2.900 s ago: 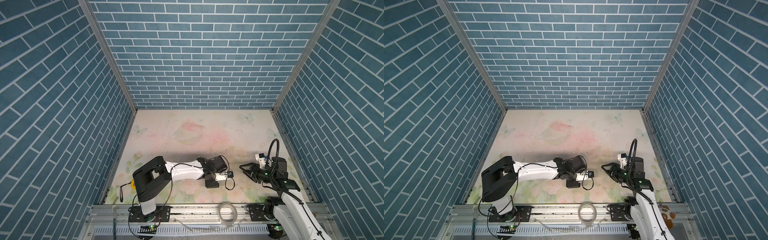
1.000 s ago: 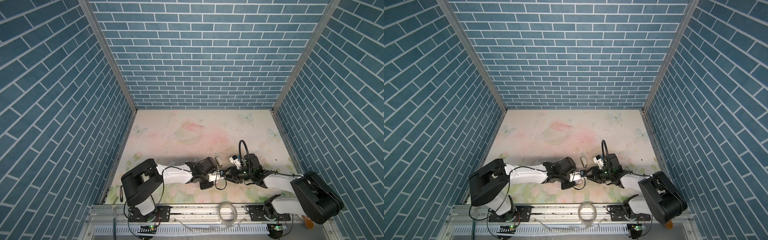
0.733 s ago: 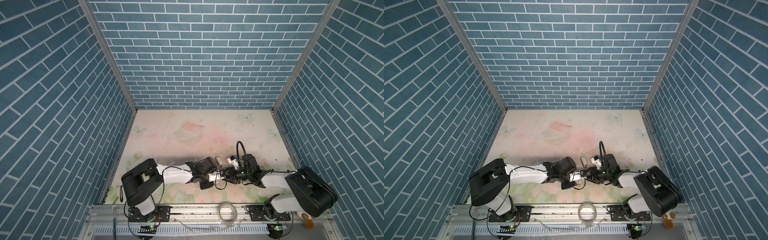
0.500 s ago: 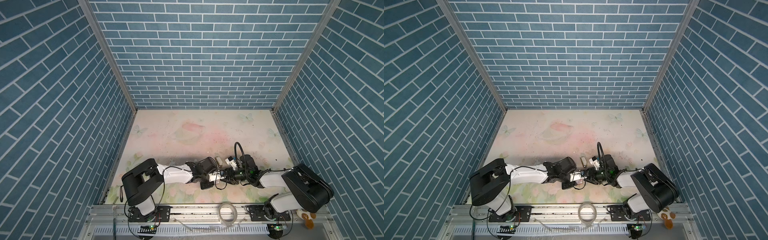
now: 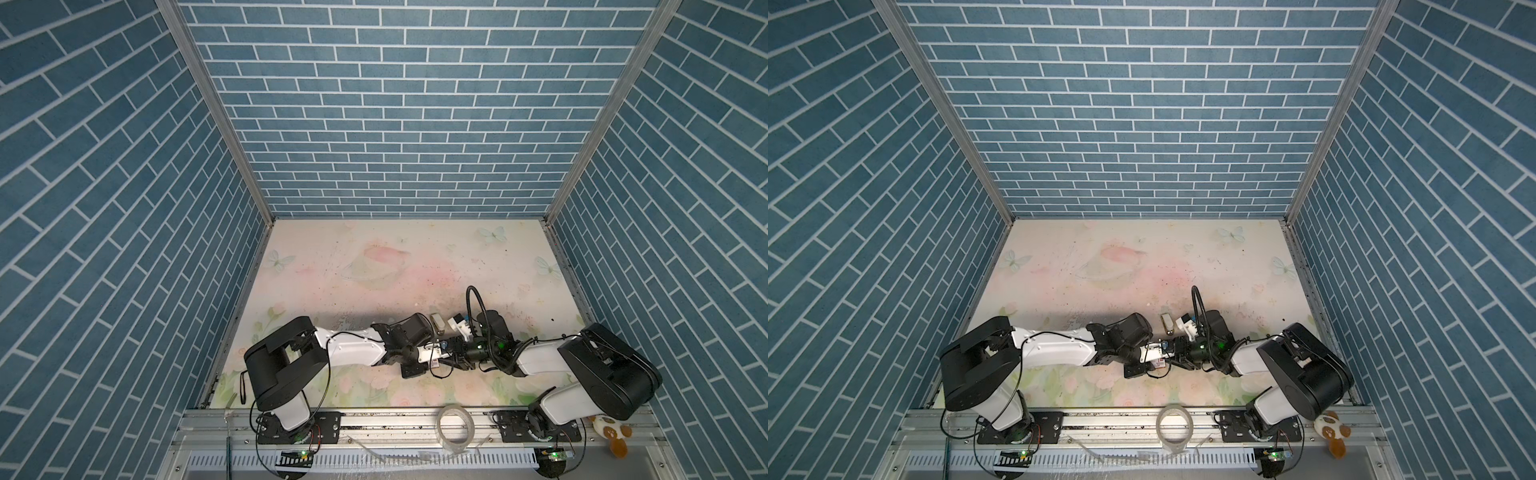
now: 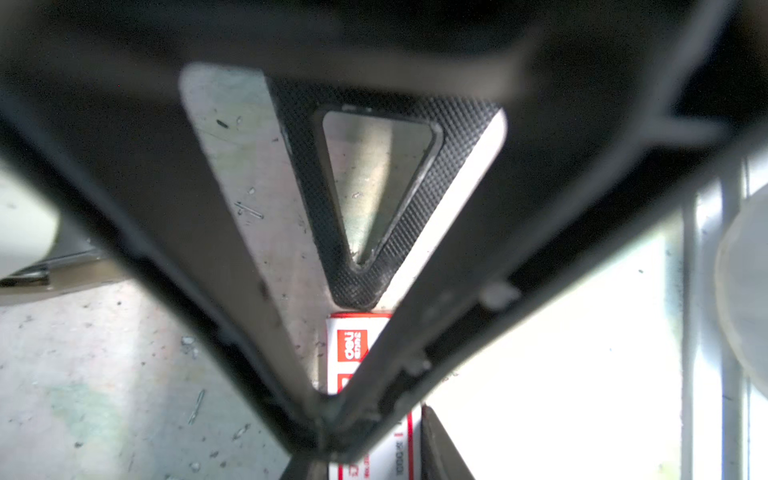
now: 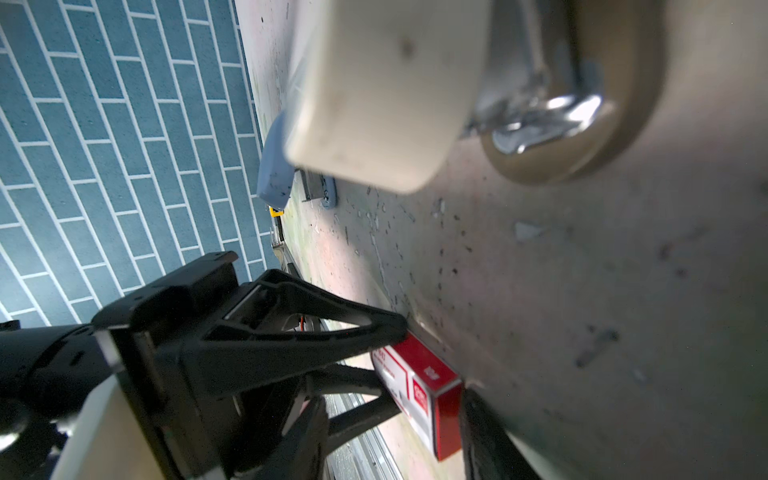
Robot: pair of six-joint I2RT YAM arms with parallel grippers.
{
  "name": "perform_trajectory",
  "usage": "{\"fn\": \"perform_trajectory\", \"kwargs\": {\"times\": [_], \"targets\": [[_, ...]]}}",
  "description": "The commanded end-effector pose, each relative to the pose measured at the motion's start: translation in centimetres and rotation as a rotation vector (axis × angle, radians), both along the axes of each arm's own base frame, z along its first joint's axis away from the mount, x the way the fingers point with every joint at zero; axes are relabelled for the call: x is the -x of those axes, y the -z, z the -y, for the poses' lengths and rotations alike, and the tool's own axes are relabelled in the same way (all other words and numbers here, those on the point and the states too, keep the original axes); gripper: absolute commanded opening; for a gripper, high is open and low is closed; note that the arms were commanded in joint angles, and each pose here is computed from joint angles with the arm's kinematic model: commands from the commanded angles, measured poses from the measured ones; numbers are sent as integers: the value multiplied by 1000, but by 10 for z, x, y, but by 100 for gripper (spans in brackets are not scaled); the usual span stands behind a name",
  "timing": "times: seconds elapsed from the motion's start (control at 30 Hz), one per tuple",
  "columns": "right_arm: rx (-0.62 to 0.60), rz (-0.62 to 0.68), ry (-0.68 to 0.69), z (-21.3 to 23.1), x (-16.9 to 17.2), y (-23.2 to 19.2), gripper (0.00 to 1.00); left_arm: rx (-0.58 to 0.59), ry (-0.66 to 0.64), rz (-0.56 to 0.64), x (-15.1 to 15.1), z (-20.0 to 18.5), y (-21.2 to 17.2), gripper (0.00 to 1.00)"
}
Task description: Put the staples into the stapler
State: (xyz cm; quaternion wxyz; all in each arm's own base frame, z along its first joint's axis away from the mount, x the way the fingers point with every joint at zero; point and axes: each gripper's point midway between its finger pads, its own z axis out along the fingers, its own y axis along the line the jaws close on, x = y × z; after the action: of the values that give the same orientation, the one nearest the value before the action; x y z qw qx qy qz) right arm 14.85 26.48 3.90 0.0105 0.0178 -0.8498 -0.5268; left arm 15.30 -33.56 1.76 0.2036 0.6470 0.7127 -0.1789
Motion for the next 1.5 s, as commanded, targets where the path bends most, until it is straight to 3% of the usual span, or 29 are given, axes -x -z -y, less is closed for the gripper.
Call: {"fn": "perform_trajectory", "kwargs": {"times": [0.0, 0.63, 1.0, 1.27, 1.47], "targets": [[-25, 8, -8, -9, -1, -7, 52, -97, -4, -35, 8, -19, 26, 35], [61, -29, 26, 1, 4, 18, 50, -10, -23, 15, 1, -11, 14, 38], [77, -48, 33, 4, 5, 22, 51, -3, -39, 34, 0, -17, 7, 53], [86, -55, 61, 13, 1, 23, 51, 6, -11, -17, 7, -23, 3, 53], [66, -60, 52, 12, 0, 18, 51, 2, 0, -32, 9, -21, 7, 46]]}}
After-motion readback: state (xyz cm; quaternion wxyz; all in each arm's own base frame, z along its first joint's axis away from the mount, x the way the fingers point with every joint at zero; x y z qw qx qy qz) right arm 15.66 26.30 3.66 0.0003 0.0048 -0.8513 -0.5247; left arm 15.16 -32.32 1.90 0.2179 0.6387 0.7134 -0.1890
